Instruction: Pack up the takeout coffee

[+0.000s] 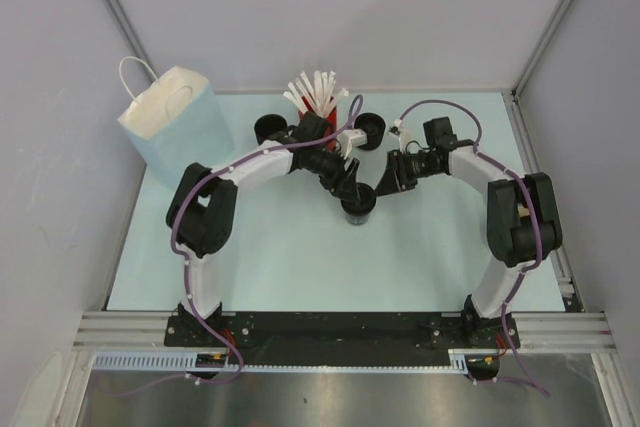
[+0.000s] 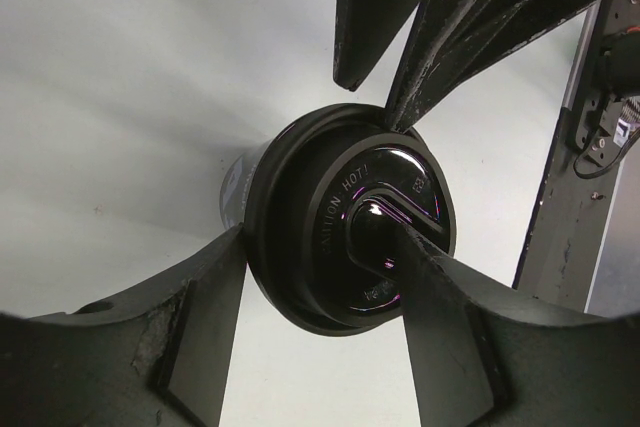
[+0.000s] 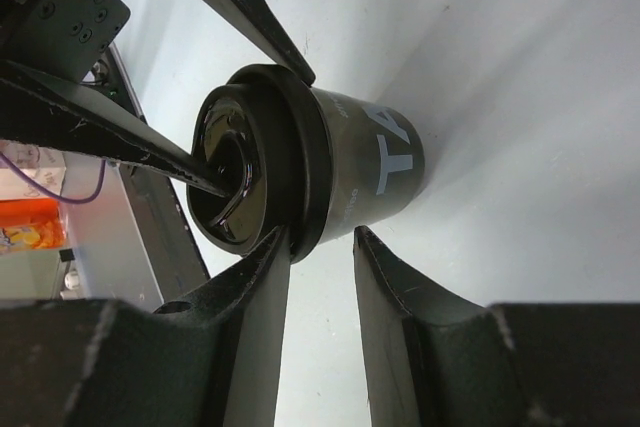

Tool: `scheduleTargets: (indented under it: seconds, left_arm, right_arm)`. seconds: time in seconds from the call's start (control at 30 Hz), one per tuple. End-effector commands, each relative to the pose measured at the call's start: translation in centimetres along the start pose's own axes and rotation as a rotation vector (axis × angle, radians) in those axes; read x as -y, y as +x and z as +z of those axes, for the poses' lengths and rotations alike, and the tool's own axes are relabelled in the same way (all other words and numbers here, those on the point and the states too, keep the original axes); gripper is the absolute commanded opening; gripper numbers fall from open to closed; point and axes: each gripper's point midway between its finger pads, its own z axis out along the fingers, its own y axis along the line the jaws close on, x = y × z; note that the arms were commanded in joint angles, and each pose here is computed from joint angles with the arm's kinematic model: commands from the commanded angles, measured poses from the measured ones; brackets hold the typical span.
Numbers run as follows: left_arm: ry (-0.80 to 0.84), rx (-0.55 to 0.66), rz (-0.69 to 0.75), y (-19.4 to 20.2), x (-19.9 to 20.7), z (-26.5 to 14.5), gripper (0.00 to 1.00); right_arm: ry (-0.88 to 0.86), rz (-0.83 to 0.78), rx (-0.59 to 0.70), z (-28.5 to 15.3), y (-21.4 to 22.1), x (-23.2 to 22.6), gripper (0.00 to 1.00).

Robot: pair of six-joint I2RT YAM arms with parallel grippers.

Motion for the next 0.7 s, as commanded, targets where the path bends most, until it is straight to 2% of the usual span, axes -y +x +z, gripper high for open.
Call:
scheduleTargets:
  seconds: [0.0,0.47,0.67]
  left_arm:
    - [-0.109,-0.083,-0.011,3.4,-3.0,0.9,0.64]
    - [-0.098,-0.091,-0.010,3.8,-2.9,1.6,0.59]
    - [-0.099,-0.099,-0.010,4.1,-2.8,1.8,0.57]
  right_arm:
    - [-0.049,-0.025,0.018,0.7,-1.6,-0.8,0.37]
    - [-0.042,-0.011,0.061,0.0,-3.0,-0.3,0.38]
    - [-0.044,-0.033,0.035,1.4,-2.6,-0.8,0.38]
